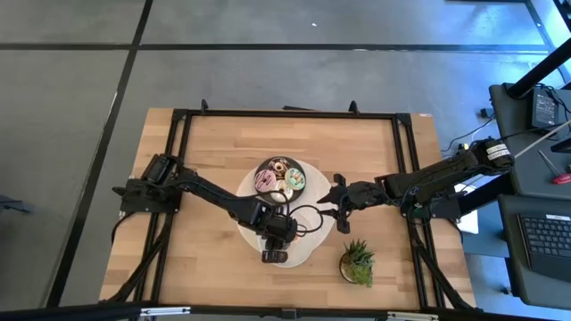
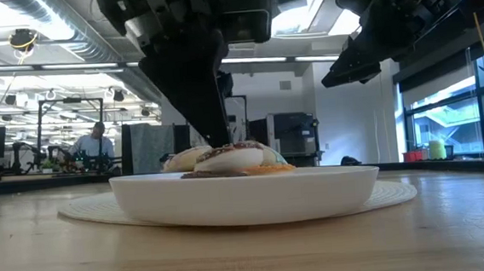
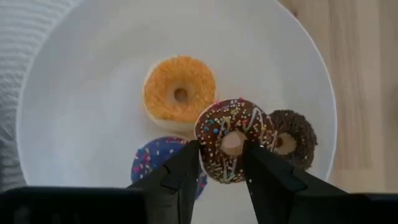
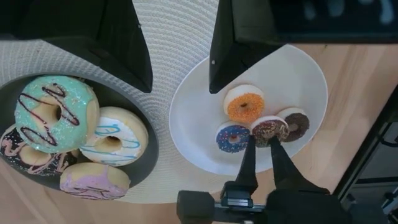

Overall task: Pick & Place donuts
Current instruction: Put the small light brown donut on the white plate, then return to Home Position

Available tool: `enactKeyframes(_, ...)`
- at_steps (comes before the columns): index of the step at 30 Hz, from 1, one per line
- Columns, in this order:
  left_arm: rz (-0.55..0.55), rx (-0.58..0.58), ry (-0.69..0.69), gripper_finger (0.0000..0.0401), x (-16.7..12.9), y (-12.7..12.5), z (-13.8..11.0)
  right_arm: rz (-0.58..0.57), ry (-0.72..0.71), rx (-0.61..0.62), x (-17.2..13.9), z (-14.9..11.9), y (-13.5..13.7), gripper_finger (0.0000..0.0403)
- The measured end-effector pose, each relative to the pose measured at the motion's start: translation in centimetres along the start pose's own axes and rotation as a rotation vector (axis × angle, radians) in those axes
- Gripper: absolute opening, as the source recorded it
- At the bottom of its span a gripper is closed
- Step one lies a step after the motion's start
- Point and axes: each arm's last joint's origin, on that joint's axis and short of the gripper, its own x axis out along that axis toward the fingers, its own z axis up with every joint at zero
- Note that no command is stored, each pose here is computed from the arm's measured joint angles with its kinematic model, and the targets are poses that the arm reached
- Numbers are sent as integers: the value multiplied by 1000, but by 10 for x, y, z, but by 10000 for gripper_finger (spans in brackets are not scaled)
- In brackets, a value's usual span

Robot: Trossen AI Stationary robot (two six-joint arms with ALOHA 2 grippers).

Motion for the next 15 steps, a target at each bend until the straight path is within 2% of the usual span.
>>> enactKeyframes(10, -19, -37, 3, 123, -3, 13, 4, 0, 0, 0, 0, 0, 0, 161)
enactKeyframes(15, -18, -41, -5, 118, -17, 15, 5, 0, 2, 0, 0, 0, 0, 161)
